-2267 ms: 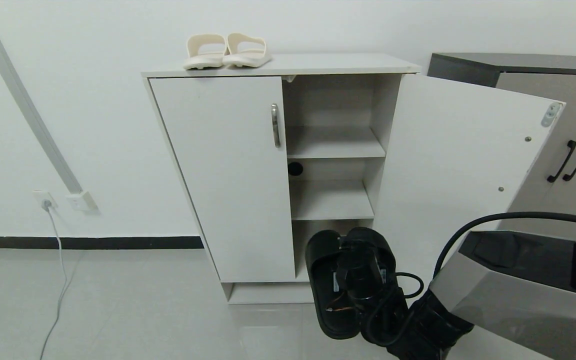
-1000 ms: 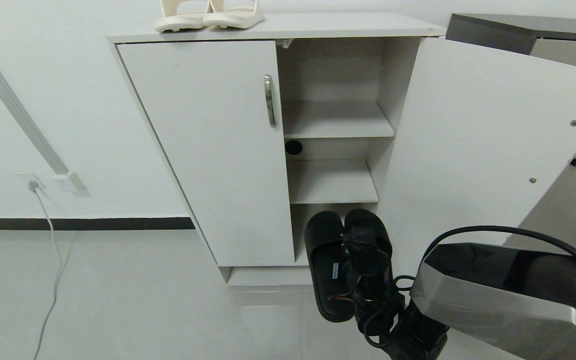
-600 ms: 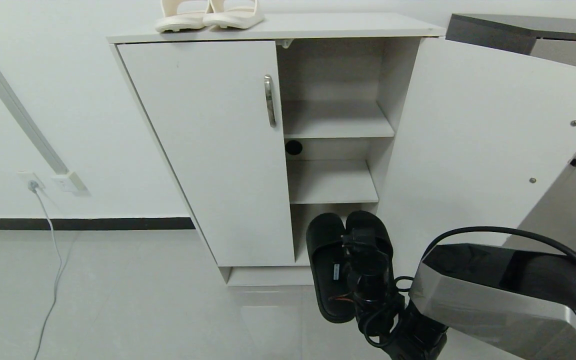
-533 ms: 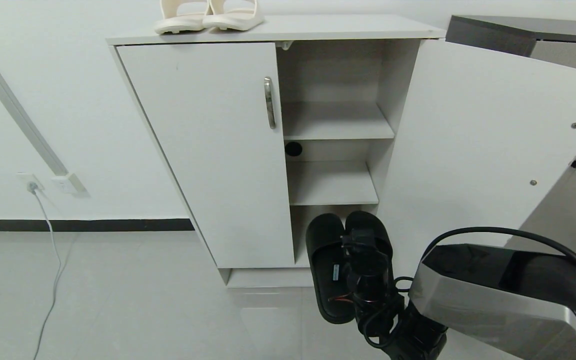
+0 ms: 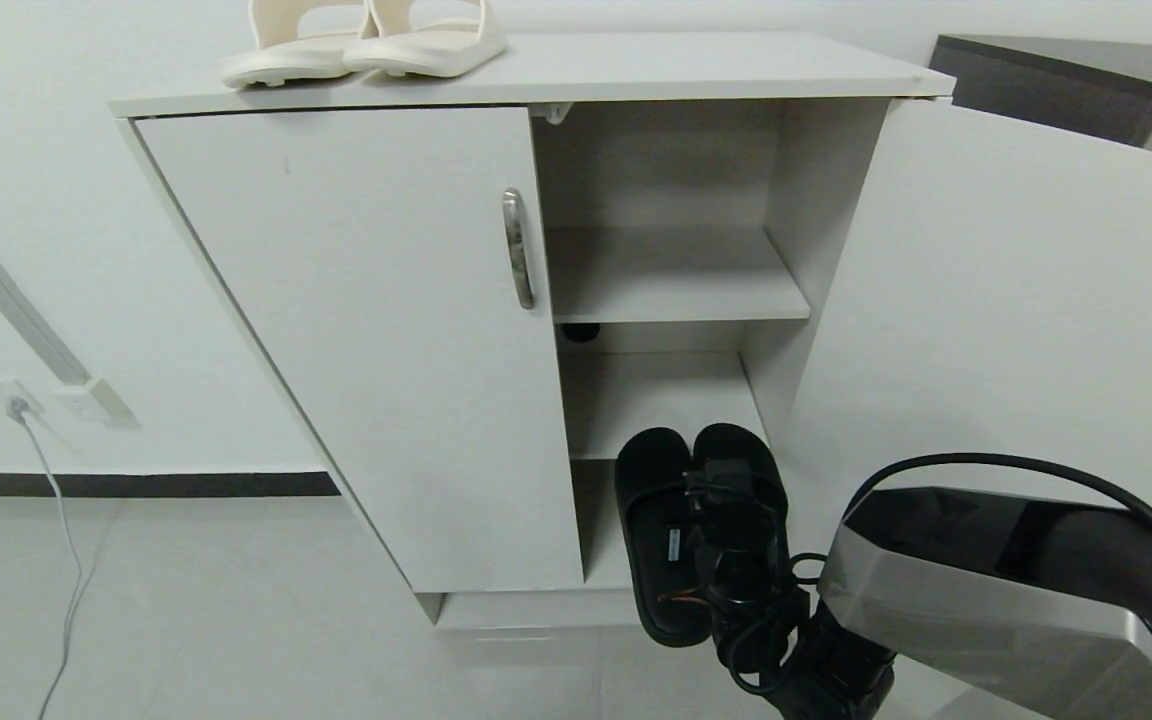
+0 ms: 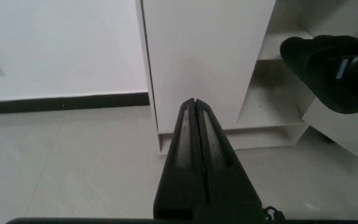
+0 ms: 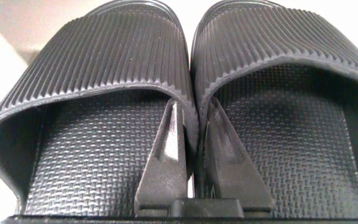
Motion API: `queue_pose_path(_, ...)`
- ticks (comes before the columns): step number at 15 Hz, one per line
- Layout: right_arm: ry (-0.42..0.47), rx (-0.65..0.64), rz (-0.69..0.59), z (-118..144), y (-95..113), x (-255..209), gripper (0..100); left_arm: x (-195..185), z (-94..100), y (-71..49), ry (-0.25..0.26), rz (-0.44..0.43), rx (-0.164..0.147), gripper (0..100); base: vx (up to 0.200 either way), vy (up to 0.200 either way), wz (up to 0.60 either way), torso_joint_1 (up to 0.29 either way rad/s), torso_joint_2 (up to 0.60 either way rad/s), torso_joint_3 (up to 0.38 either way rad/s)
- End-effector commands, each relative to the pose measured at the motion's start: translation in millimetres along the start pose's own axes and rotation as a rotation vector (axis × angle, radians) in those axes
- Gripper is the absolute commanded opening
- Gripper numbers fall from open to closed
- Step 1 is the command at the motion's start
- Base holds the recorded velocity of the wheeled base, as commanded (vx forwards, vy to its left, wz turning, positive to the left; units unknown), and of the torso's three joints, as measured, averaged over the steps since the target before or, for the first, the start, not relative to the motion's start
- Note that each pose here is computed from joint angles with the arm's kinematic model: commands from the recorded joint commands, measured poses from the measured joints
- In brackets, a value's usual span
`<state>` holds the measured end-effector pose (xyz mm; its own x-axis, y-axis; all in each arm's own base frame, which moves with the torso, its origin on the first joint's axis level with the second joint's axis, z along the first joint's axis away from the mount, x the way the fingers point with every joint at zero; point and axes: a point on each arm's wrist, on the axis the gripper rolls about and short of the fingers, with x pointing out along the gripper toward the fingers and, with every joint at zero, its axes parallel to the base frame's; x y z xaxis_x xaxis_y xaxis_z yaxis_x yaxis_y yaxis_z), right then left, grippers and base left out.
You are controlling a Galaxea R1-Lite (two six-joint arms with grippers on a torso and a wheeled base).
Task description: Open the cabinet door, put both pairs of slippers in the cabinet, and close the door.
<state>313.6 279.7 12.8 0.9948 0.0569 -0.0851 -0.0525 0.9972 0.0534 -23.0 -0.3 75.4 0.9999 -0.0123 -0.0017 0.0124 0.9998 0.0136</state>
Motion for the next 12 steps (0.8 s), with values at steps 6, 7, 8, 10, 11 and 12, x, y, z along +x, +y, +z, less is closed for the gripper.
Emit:
queue_pose_path(6,0.045,-0.036,-0.017,-5.4,-2.2,10.5,0,0.1,0.1,0.0,0.0,0.0,0.0,0,0.033,0.0,0.0,0.0,0.0,0.0)
queue_pose_path(7,0.037,-0.03,-0.026,-1.2,-3.2,16.0,0,0.1,0.1,0.0,0.0,-0.001,0.0,0,0.0,0.0,0.0,0.0,0.0,0.0)
queue_pose_path(8,0.032,-0.026,-0.035,3.3,-2.9,22.1,0,0.1,0.1,0.0,0.0,0.0,0.0,0,0.0,0.0,0.0,0.0,0.0,0.0)
queue_pose_path(10,0.042,-0.03,-0.039,5.6,-0.3,28.3,0,0.1,0.1,0.0,0.0,-0.001,0.0,0,0.0,0.0,0.0,0.0,0.0,0.0)
queue_pose_path(11,0.036,-0.025,-0.039,5.1,2.4,31.9,0,0.1,0.1,0.0,0.0,0.0,0.0,0,0.0,0.0,0.0,0.0,0.0,0.0)
queue_pose_path(12,0.031,-0.021,-0.041,5.9,3.7,35.7,0,0.1,0.1,0.0,0.0,0.0,0.0,0,0.0,0.0,0.0,0.0,0.0,0.0)
